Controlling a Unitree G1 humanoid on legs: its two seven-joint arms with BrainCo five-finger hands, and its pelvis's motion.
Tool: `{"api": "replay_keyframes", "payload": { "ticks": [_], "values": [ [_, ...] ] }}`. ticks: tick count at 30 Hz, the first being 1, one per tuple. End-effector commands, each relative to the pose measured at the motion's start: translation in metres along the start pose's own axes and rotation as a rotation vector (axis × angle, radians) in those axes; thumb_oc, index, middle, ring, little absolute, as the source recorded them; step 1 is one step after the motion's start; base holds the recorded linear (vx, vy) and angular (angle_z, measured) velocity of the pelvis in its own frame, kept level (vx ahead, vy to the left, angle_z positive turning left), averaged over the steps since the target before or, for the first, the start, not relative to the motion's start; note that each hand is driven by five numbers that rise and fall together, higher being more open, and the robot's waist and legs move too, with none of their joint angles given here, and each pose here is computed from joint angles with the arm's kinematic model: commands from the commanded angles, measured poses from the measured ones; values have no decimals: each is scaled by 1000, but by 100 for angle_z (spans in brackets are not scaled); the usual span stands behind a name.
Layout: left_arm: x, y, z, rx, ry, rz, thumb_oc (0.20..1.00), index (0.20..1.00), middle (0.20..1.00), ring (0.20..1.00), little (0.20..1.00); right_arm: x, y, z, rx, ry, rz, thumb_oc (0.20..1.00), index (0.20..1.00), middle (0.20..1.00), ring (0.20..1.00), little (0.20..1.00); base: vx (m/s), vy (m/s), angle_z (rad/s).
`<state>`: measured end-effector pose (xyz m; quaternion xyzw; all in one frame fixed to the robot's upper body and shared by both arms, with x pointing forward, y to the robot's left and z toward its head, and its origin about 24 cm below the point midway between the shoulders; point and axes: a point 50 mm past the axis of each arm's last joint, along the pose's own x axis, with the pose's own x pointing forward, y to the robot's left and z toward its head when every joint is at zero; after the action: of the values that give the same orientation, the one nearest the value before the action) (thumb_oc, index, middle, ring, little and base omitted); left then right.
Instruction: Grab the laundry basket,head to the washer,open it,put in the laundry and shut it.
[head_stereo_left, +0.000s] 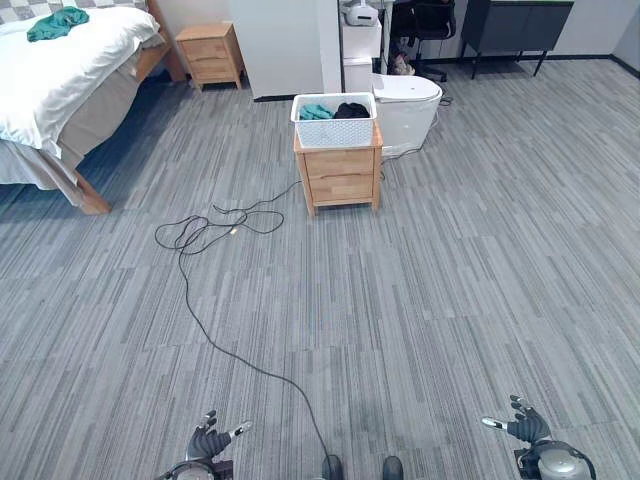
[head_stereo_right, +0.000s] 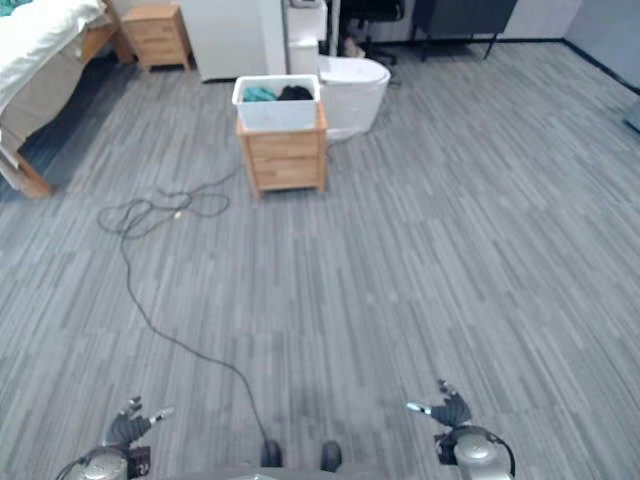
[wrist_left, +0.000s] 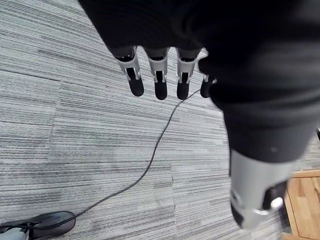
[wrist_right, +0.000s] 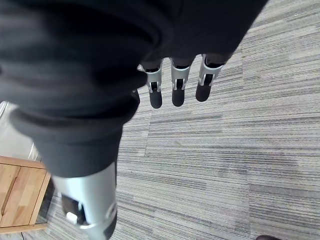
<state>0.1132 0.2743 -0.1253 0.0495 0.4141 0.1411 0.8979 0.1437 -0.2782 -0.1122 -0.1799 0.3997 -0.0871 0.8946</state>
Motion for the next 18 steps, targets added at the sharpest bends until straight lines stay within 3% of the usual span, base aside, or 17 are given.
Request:
{"api": "replay_keyframes", "payload": {
  "ticks": [1,18],
  "values": [
    [7,9,18,-21,-51,47,1000,1000,1000,1000,1000,6,4,16,58,-48,-13,1000,1000,1000,1000,1000,0,0,0],
    [6,24,43,-51,-158,92,1000,1000,1000,1000,1000,10,12,38,70,-114,8,1000,1000,1000,1000,1000,6,67,-4]
  ]
}}
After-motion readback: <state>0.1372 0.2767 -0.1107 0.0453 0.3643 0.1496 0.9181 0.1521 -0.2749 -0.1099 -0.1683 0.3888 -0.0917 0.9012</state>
